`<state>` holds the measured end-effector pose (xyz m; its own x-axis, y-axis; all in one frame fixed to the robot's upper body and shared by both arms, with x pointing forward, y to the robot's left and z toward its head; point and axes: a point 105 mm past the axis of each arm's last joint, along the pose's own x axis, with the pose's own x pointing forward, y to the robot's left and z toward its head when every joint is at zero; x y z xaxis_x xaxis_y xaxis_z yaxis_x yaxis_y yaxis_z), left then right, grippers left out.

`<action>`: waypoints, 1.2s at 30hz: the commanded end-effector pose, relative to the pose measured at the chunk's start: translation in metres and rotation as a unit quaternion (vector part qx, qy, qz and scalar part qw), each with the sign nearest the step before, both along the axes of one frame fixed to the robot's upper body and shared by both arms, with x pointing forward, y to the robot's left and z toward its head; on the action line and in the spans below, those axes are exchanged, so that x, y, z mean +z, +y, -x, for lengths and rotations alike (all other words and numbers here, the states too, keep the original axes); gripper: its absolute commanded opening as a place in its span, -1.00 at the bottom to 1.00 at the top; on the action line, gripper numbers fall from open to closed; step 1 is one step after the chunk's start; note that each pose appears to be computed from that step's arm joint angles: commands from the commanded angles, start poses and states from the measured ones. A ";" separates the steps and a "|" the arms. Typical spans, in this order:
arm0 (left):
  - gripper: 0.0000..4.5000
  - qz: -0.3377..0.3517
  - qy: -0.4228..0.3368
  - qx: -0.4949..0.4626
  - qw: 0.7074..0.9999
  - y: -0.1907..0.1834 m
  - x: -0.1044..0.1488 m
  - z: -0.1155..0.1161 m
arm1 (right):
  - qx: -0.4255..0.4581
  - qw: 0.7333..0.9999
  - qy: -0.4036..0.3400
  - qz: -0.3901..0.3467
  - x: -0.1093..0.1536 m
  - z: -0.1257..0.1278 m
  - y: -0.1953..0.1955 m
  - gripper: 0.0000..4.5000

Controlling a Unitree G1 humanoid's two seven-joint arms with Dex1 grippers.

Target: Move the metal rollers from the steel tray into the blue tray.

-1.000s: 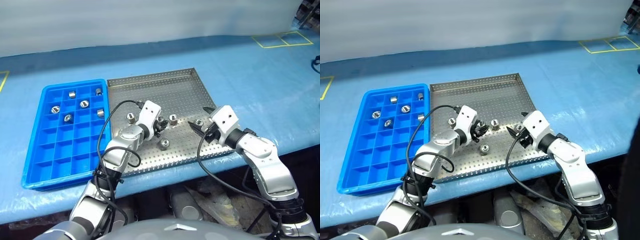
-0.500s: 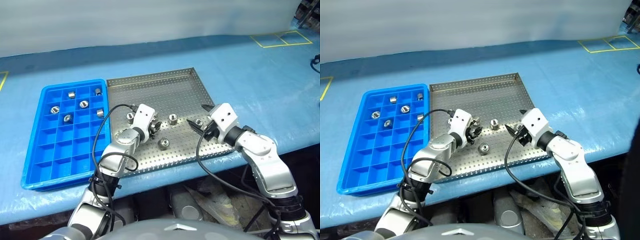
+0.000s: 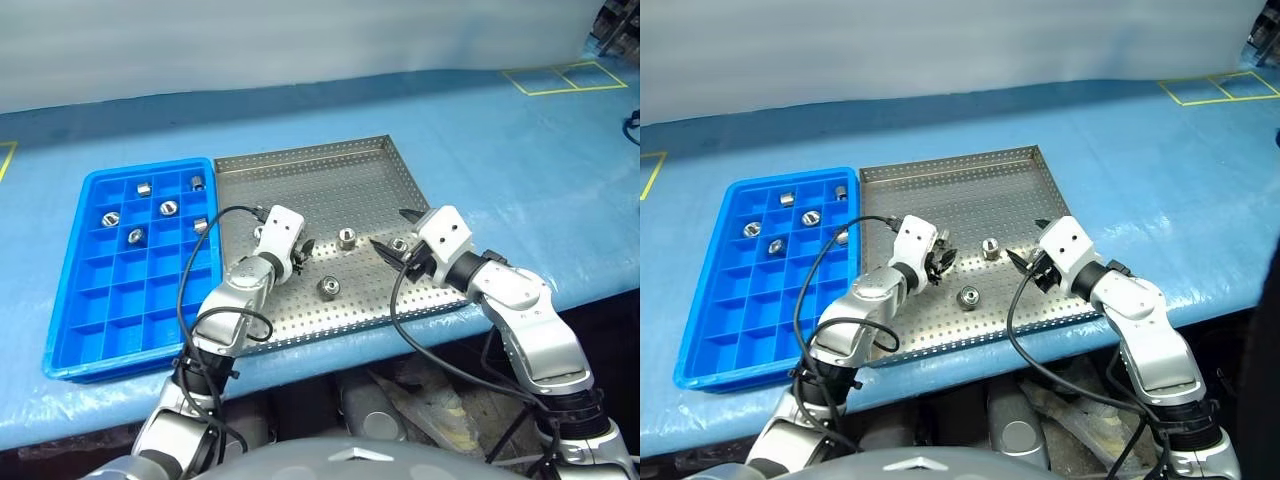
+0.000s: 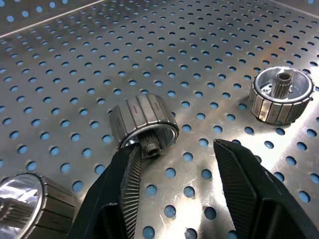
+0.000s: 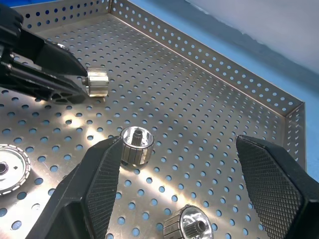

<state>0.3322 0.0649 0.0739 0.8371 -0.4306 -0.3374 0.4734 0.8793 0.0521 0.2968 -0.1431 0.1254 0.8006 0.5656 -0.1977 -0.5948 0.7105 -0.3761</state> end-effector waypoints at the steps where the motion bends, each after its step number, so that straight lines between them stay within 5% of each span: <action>1: 0.10 0.009 -0.026 -0.012 1.000 0.007 0.022 0.009 | -0.001 1.000 -0.016 0.001 0.009 -0.001 -0.001 0.69; 7: 0.10 0.007 -0.038 -0.010 0.999 0.018 0.034 0.012 | 0.005 1.000 -0.016 0.000 0.009 -0.003 0.002 0.69; 20: 0.10 0.000 -0.030 0.005 1.000 -0.008 0.014 -0.020 | 0.009 1.000 -0.020 0.001 0.011 -0.004 0.004 0.69; 25: 0.61 -0.019 -0.029 0.021 0.999 -0.008 0.012 -0.025 | 0.004 1.000 -0.021 0.001 0.011 -0.002 0.002 0.69; 36: 0.61 -0.024 -0.004 0.007 1.000 -0.015 -0.003 -0.026 | 0.005 1.000 -0.022 0.000 0.011 -0.002 0.003 0.69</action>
<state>0.3558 0.0582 0.0603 0.8406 -0.3752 -0.3907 0.4412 0.8927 0.0921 0.2994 -0.1403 0.1222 0.7932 0.5722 -0.2086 -0.6056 0.7048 -0.3695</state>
